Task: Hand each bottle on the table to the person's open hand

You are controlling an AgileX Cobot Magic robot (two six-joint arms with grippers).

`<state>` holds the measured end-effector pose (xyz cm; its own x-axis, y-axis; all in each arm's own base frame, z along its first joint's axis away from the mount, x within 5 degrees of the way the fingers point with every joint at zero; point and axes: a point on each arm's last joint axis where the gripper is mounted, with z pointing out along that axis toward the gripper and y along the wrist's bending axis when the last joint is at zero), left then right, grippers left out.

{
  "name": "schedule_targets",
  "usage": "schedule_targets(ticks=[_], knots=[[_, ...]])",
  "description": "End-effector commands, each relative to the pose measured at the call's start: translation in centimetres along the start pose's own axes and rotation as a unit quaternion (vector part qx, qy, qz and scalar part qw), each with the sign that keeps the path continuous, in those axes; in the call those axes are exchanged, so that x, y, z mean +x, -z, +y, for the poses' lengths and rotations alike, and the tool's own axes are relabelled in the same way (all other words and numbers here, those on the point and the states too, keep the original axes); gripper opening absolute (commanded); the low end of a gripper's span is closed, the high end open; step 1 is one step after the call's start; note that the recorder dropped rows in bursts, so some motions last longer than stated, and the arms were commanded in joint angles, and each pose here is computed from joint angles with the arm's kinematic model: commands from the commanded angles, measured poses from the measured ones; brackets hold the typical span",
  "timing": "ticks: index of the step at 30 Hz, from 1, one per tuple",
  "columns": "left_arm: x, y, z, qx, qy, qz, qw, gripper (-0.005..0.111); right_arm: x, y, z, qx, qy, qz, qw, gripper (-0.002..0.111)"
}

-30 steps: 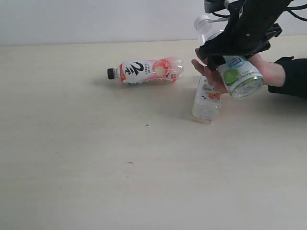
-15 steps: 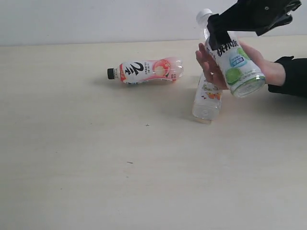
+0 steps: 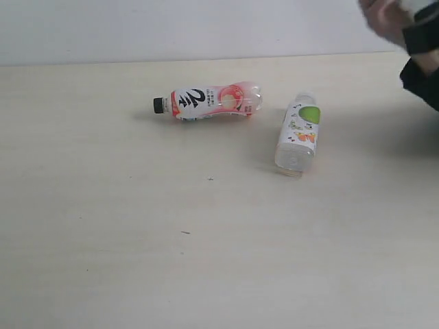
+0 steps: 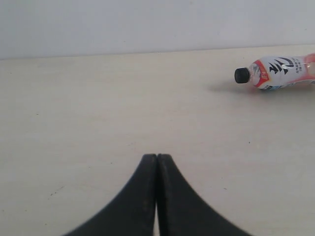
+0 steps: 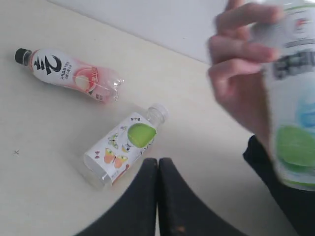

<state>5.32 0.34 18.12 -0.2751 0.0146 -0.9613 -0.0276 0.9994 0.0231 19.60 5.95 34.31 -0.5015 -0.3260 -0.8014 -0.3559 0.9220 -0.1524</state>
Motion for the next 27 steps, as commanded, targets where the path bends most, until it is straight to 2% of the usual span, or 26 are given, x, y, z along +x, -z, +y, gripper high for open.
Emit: schedule_targets(ticks=[1, 4, 11, 20, 27], knots=[[0.0, 0.0, 0.0, -0.001, 0.002, -0.004, 1.0, 0.003, 2.8, 3.0, 0.4, 0.009, 0.004, -0.102, 0.995, 0.0], [0.0, 0.0, 0.0, -0.001, 0.002, -0.004, 1.0, 0.003, 4.8, 4.3, 0.7, 0.013, 0.001, -0.147, 0.989, 0.0], [0.0, 0.0, 0.0, -0.001, 0.003, -0.004, 1.0, 0.003, 9.2, 5.4, 1.5, 0.005, -0.02, -0.171, 0.985, 0.0], [0.0, 0.0, 0.0, -0.001, 0.003, -0.004, 1.0, 0.003, 9.8, 6.6, 1.7, -0.001, -0.042, -0.208, 0.977, 0.0], [0.0, 0.0, 0.0, -0.001, 0.001, -0.004, 1.0, 0.003, 10.7, 6.0, 2.0, -0.014, -0.054, -0.167, 0.984, 0.0]])
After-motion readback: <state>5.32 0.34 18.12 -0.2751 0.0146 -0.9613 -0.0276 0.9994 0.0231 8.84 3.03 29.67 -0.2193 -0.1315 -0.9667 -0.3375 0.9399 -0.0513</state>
